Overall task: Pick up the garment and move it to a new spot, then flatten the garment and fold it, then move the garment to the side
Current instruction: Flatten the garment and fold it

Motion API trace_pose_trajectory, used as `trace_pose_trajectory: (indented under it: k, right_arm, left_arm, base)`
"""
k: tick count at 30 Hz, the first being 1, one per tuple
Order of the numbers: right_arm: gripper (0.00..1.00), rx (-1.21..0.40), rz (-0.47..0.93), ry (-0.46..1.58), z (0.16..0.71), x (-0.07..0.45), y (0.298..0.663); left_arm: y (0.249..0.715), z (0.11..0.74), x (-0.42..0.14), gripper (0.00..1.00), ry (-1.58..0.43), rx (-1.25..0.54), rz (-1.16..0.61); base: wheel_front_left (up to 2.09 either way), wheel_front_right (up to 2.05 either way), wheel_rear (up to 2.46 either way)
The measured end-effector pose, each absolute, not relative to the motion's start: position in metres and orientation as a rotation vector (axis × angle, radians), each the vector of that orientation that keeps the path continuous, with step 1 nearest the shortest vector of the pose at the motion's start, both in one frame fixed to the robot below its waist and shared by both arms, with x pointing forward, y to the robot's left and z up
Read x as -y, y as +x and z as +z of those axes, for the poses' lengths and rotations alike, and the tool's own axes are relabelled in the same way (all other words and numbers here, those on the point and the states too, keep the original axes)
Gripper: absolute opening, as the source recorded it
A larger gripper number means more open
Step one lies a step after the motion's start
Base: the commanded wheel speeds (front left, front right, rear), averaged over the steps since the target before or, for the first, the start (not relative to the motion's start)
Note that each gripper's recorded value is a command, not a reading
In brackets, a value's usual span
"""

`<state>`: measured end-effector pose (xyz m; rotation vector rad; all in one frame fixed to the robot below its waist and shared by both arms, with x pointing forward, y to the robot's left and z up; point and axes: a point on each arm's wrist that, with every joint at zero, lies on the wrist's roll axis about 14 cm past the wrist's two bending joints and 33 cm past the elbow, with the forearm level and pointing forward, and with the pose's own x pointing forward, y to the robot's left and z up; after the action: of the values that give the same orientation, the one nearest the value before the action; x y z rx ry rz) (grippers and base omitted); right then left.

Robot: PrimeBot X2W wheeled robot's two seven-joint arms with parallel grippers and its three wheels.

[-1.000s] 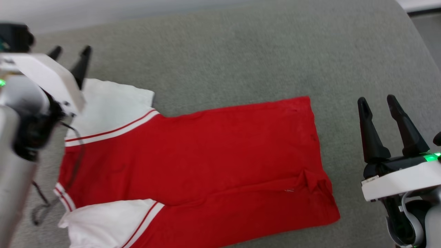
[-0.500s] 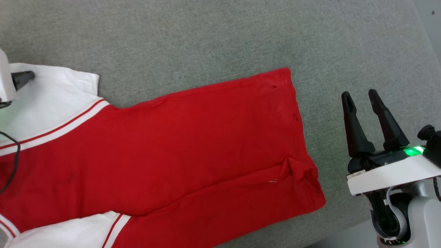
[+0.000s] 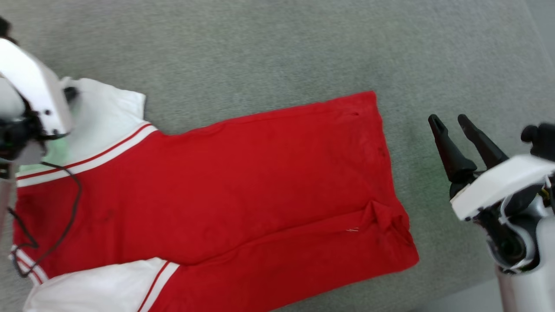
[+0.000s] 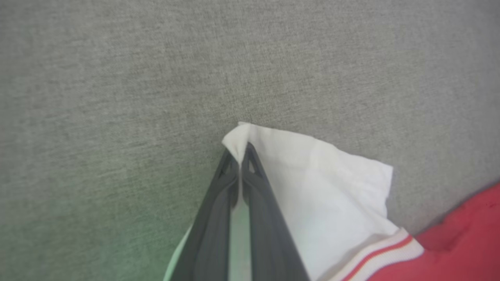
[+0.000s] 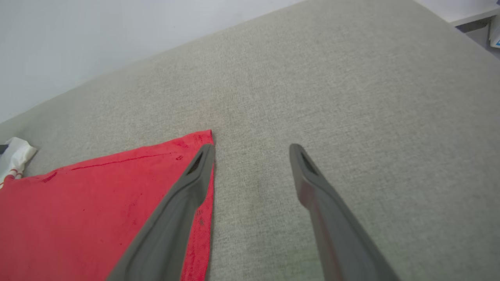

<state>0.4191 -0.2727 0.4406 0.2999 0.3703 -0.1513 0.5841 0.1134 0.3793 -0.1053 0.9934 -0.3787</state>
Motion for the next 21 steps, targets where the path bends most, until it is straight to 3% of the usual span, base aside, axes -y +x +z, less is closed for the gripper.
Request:
trace_pose_trajectory:
  k: [7, 18, 20, 21]
  right_arm:
    - [1.0, -0.717, -0.018, 0.301, 0.405, 0.254, 0.433]
    - [1.0, -1.007, 0.136, 0.242, 0.367, 0.207, 0.465]
    - [0.22, -1.047, 0.145, 0.226, 0.363, 0.205, 0.466]
    - [0.0, -1.062, 0.148, 0.225, 0.362, 0.204, 0.466]
  left_arm:
    - [0.575, 0.419, -0.117, 0.0, -0.111, -0.824, -0.395]
    - [0.559, 0.442, -0.136, 0.0, -0.109, -0.71, -0.379]
    - [0.556, 0.441, -0.138, 0.0, -0.114, -0.707, -0.375]
    - [0.555, 0.441, -0.14, 0.0, -0.115, -0.703, -0.371]
  base:
    - [0.0, 0.0, 0.0]
    - [0.0, 0.0, 0.0]
    - [0.0, 0.0, 0.0]
    - [0.0, 0.0, 0.0]
